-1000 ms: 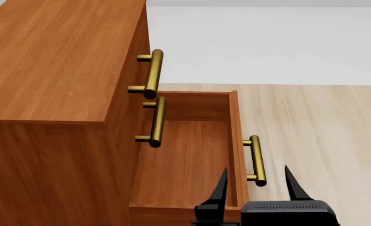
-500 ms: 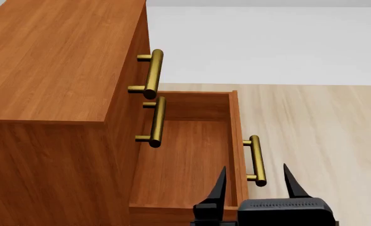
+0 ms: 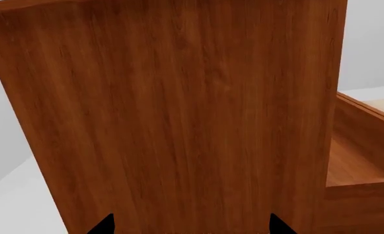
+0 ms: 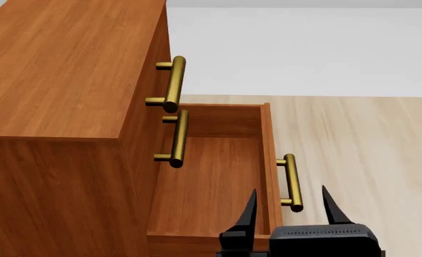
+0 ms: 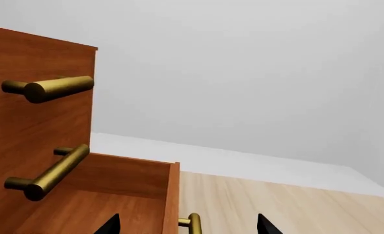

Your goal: Put the bowl in the bottom drawer of the cabinet.

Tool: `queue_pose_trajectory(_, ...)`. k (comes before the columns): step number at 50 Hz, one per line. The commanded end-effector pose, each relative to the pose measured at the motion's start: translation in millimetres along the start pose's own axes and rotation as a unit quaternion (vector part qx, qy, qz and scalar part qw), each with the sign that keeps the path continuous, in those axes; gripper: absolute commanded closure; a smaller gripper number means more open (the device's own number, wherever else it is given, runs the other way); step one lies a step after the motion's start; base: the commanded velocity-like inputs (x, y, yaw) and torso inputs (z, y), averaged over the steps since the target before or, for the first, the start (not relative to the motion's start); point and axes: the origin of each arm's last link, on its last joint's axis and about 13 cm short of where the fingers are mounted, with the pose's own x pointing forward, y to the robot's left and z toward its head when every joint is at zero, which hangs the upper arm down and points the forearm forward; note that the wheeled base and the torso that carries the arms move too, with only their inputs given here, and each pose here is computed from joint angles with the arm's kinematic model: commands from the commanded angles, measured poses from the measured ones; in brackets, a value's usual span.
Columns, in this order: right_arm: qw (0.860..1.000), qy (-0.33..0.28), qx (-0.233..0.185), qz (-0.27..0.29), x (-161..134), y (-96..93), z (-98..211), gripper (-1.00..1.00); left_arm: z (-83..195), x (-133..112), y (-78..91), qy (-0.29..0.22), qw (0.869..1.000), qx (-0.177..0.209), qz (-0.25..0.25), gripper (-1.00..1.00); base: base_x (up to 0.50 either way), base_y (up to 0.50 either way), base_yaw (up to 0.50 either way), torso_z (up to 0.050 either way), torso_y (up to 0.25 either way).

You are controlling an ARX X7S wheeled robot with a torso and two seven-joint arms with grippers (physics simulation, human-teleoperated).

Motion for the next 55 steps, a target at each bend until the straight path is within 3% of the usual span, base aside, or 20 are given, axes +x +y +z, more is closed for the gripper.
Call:
queue_pose_trajectory(1, 1.0, 0.0, 0.003, -0.002, 0.1, 0.2, -1.7, -1.0, 1.8, -1.0, 0.3, -0.006, 1.0, -0.013, 0.0, -1.0, 0.0, 0.0, 0.0, 0.0, 0.0)
queue_pose_trajectory(2, 1.0, 0.031, 0.001, 0.003, -15.4, 1.6, -13.4, -1.0, 6.7, 0.3, 0.5, -0.055, 0.998, -0.02, 0.0, -1.0, 0.0, 0.0, 0.0, 0.0, 0.0)
queue_pose_trajectory(3, 1.0, -0.001, 0.003, -0.002, -0.9, -0.1, -1.0, -1.0, 2.2, -2.1, 0.2, -0.013, 1.0, -0.02, -0.005, -1.0, 0.0, 0.0, 0.0, 0.0, 0.0)
queue_pose_trajectory(19, 1.0, 0.01, -0.007, -0.014, -4.6, -11.1, 7.0, -1.0, 2.5, -3.4, 0.8, -0.014, 1.0, -0.021, -0.002, -1.0, 0.0, 0.0, 0.0, 0.0, 0.0)
queue_pose_trajectory(30, 0.998, 0.036, 0.0, -0.046, -17.7, -47.2, 34.7, -1.0, 1.5, -1.8, 1.6, -0.013, 1.0, -0.023, -0.001, -1.0, 0.0, 0.0, 0.0, 0.0, 0.0)
queue_pose_trajectory(41, 0.996, 0.055, -0.022, -0.068, -27.1, -68.1, 51.6, -1.0, 2.4, -1.0, 0.9, -0.014, 1.0, -0.023, -0.004, -1.0, 0.0, 0.0, 0.0, 0.0, 0.0)
queue_pose_trajectory(47, 0.994, 0.084, -0.019, -0.074, -36.0, -81.5, 55.5, -1.0, 1.8, -1.0, 0.6, -0.014, 1.0, -0.022, -0.003, -1.0, 0.0, 0.0, 0.0, 0.0, 0.0)
queue_pose_trajectory(49, 0.992, 0.109, 0.001, -0.064, -42.0, -87.8, 56.5, -1.0, 1.9, -1.1, 1.0, -0.014, 1.0, -0.021, -0.002, -1.0, 0.0, 0.0, 0.0, 0.0, 0.0)
queue_pose_trajectory(55, 0.985, 0.149, 0.006, -0.093, -53.4, -105.2, 57.1, -1.0, 0.7, -1.3, 0.4, -0.014, 1.0, -0.02, -0.004, -1.0, 0.0, 0.0, 0.0, 0.0, 0.0)
